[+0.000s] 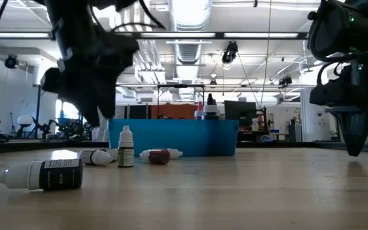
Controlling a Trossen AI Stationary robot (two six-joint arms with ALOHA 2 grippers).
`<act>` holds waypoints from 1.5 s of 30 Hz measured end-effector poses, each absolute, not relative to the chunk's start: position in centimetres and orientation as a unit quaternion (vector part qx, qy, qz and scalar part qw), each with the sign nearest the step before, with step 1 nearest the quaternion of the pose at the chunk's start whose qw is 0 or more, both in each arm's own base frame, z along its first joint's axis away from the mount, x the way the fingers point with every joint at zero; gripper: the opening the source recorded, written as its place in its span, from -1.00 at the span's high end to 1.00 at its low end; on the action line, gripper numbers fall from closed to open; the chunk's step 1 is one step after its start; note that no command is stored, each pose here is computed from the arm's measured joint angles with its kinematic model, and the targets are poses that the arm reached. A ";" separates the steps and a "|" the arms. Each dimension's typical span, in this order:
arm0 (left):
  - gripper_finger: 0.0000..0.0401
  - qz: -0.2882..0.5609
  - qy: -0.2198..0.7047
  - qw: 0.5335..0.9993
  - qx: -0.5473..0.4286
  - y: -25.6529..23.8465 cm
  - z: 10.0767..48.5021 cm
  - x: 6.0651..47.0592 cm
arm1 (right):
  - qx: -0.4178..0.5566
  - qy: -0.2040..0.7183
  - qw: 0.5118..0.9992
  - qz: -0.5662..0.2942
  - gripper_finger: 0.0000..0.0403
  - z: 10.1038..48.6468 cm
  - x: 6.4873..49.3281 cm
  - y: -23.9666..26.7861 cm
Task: Pick & Place food coloring
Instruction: Put the small brown food coloring bottle into the blue bin
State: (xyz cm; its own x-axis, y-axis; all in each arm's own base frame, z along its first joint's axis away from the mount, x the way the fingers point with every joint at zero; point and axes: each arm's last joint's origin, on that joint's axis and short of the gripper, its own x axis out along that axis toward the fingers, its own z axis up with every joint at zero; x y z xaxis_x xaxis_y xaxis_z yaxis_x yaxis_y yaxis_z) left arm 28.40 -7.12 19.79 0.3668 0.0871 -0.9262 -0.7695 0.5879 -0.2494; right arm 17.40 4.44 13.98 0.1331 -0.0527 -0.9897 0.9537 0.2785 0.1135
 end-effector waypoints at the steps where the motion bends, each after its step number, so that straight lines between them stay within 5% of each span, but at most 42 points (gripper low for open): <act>1: 0.13 0.293 0.491 0.743 -0.349 -7.3 19.2 28.6 | 0.438 0.514 0.612 -0.411 -0.13 14.0 17.4 4.4; 10: 0.13 0.289 0.522 0.739 -0.314 -8.0 17.2 30.1 | 0.466 0.492 0.615 -0.403 -0.13 14.0 17.9 4.6; 18: 0.13 0.301 0.468 0.785 -0.274 -8.8 20.0 27.4 | 0.454 0.381 0.785 -0.178 -0.10 15.8 22.9 6.1; 27: 0.13 0.286 0.462 0.782 -0.307 -10.4 19.2 22.5 | 0.233 0.367 0.896 -0.093 -0.06 16.9 31.1 10.5; 32: 0.13 0.286 0.438 0.782 -0.340 -11.2 18.4 19.8 | 0.155 0.389 0.896 -0.147 -0.06 16.0 34.5 12.9; 45: 0.13 0.266 0.364 0.797 -0.403 -11.8 15.8 16.4 | 0.169 0.387 0.890 -0.174 -0.06 14.4 41.7 12.6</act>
